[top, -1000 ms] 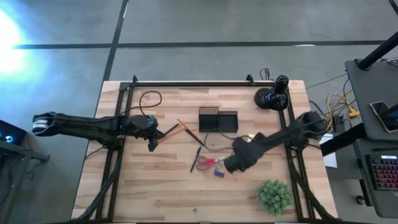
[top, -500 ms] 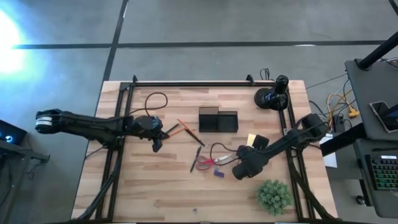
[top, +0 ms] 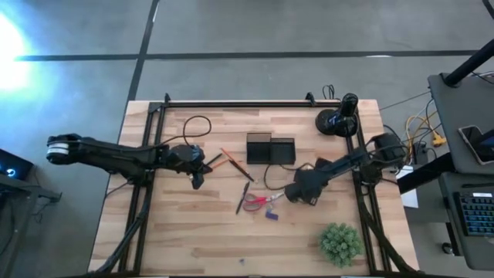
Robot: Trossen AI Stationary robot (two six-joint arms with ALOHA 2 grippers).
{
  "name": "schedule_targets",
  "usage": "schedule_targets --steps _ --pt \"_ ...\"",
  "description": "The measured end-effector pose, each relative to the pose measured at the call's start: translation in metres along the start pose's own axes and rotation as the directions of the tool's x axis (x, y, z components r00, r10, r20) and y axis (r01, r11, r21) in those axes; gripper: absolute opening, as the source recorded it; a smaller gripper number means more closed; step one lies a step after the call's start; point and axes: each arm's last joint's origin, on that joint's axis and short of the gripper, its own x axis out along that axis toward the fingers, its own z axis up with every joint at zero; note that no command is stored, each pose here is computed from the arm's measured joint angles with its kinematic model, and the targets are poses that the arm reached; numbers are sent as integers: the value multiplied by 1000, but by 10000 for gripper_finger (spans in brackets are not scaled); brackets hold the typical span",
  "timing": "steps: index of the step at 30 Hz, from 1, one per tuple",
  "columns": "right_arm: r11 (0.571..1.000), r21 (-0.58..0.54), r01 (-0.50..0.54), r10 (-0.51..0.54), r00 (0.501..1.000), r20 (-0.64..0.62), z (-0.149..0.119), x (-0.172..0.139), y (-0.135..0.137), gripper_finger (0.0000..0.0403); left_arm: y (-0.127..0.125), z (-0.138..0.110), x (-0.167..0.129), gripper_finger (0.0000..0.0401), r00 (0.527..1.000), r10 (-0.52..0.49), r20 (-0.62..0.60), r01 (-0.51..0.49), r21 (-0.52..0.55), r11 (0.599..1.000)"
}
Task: Pick and place office supplies into organizer
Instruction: Put the sticky note into the desk organizer
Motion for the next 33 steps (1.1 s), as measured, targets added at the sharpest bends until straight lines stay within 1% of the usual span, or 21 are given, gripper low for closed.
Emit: schedule_targets --steps 3,5,7,12,13,16,19,21,22,25,29,31,33 --pt "1000 -1 -24 24 1000 -21 7 3 -7 212 0 0 1 0 1000 3 -7 -4 -22 1000" --pt "999 15 -40 41 999 -22 11 4 -12 187 -1 1 1 0 1000 -2 5 2 -24 1000" --pt "998 23 -54 54 998 -16 15 5 -15 151 0 1 1 0 1000 -5 12 5 -30 1000" --pt "999 -27 -43 43 999 25 20 8 -16 36 -1 2 -1 0 1000 -11 26 12 -49 999" --pt "999 -30 -37 38 999 32 21 8 -17 24 -1 3 -1 0 999 -14 33 15 -50 999" --pt "1000 -14 -28 29 999 40 22 9 -18 15 -1 3 -1 0 999 -12 30 14 -51 999" --pt "999 19 -41 39 997 66 23 2 -20 11 -2 4 -1 0 999 -15 35 16 -52 999" --pt "995 69 -76 67 990 126 27 -8 -21 10 -2 5 -1 0 999 -16 38 18 -54 998" --pt "987 108 -117 98 981 168 30 -17 -23 10 -2 5 -1 0 999 -16 39 19 -60 998" --pt "953 209 -222 165 952 257 28 -48 -33 9 -3 6 -1 0 998 -23 53 27 -92 995" --pt "872 319 -371 236 890 391 25 -90 -48 9 -3 6 -1 0 998 -22 51 27 -103 994" --pt "841 334 -425 259 859 442 24 -108 -54 9 -3 7 -2 0 998 -23 53 28 -102 994" --pt "835 317 -449 274 841 466 25 -122 -57 9 -3 7 -2 0 998 -24 56 29 -102 994"
